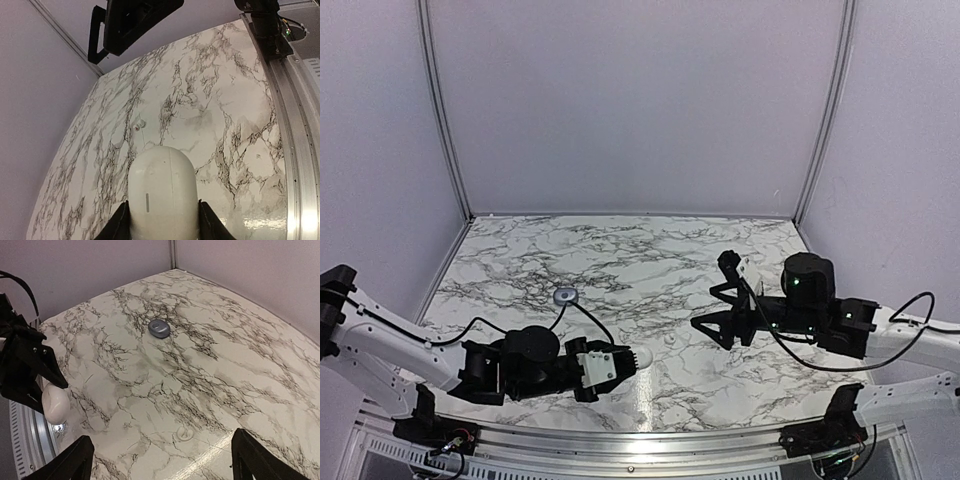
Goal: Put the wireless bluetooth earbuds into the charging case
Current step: Pick up the charging case from the center of the board, then pass from the left arm to the right
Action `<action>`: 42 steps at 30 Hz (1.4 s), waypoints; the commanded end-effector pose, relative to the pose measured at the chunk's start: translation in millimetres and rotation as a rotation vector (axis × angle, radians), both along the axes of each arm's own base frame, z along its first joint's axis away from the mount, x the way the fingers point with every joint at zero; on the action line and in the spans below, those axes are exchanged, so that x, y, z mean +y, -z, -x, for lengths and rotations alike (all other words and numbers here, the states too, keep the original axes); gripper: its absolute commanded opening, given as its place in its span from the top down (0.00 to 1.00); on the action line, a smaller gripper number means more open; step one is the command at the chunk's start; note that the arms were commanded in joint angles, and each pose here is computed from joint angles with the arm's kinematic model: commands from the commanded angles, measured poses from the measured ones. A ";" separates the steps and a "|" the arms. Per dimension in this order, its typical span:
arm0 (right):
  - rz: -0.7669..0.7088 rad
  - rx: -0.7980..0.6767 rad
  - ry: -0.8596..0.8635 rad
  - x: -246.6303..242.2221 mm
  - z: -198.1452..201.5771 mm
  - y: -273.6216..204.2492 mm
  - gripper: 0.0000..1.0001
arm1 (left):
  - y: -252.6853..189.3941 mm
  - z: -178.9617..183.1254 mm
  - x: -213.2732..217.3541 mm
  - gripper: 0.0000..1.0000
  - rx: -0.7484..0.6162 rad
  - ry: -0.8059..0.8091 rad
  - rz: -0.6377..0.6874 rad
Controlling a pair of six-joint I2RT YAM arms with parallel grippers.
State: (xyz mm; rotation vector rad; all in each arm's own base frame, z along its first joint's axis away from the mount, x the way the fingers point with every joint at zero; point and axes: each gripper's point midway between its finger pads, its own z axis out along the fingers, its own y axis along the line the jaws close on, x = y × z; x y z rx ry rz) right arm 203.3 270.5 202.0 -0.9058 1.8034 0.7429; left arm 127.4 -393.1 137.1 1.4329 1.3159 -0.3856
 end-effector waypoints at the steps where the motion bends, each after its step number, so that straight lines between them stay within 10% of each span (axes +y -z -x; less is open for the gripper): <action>1: -0.039 0.033 -0.188 24.1 19.5 -14.1 0.17 | -11.4 3.4 8.6 0.69 -0.171 0.001 -0.088; 42: 0.189 0.680 -0.830 123.4 132.3 48.2 0.61 | -9.8 50.5 1.7 0.71 -0.230 0.165 -0.186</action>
